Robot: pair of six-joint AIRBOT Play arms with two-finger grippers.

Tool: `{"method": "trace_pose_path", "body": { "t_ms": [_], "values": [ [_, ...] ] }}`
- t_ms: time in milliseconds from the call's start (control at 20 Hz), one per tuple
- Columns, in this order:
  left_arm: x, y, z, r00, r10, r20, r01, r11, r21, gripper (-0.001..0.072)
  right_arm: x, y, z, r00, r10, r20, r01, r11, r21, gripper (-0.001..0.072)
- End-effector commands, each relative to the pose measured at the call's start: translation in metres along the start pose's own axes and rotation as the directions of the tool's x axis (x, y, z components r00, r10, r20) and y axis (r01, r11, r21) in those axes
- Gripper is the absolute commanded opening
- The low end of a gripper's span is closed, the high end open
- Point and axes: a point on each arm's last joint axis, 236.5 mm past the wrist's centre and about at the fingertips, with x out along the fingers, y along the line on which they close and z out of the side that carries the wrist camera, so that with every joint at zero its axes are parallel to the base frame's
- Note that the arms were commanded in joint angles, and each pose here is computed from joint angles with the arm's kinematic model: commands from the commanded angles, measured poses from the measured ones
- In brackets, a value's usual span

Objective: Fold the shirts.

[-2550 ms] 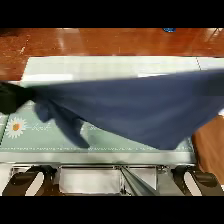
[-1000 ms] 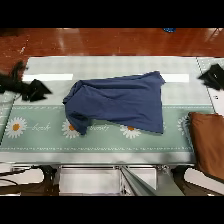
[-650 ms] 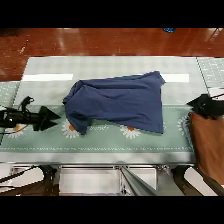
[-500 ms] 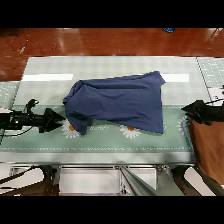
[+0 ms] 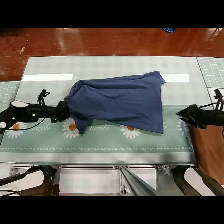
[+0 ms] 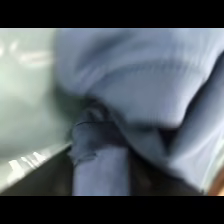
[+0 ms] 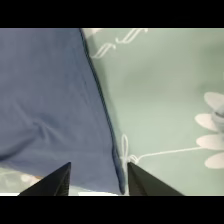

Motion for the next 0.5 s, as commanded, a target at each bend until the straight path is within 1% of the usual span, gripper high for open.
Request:
{"method": "trace_pose_path", "body": {
  "t_ms": [0,50,100,150,400,450],
  "values": [
    [0.008,-0.010,0.003,1.000,-0.007,-0.006,0.007,1.000,0.003,0.0111,0.017,-0.013,-0.019,0.991,-0.083,-0.106,0.082,0.996,-0.016,0.0406],
    [0.007,-0.011,0.004,1.000,-0.008,-0.005,0.008,1.000,0.008,0.0058,0.022,-0.015,-0.023,0.987,-0.088,-0.134,0.087,0.996,-0.010,0.0406],
    [0.007,-0.013,0.004,1.000,-0.011,-0.007,0.011,1.000,0.013,0.0049,0.026,-0.016,-0.025,0.984,-0.086,-0.154,0.087,0.996,0.001,0.0406],
    [0.006,-0.015,0.005,1.000,-0.016,-0.011,0.016,0.999,0.031,0.0018,0.030,-0.015,-0.027,0.983,-0.069,-0.171,0.074,0.997,0.020,0.0406],
    [0.002,-0.022,0.010,1.000,-0.027,-0.006,0.027,0.998,0.057,0.0018,0.047,-0.014,-0.033,0.972,-0.015,-0.234,0.038,0.995,0.092,0.0406],
    [0.002,-0.023,0.010,1.000,-0.028,-0.008,0.029,0.998,0.057,0.0019,0.053,-0.014,-0.038,0.965,-0.017,-0.260,0.041,0.995,0.088,0.0406]
  ]
}}
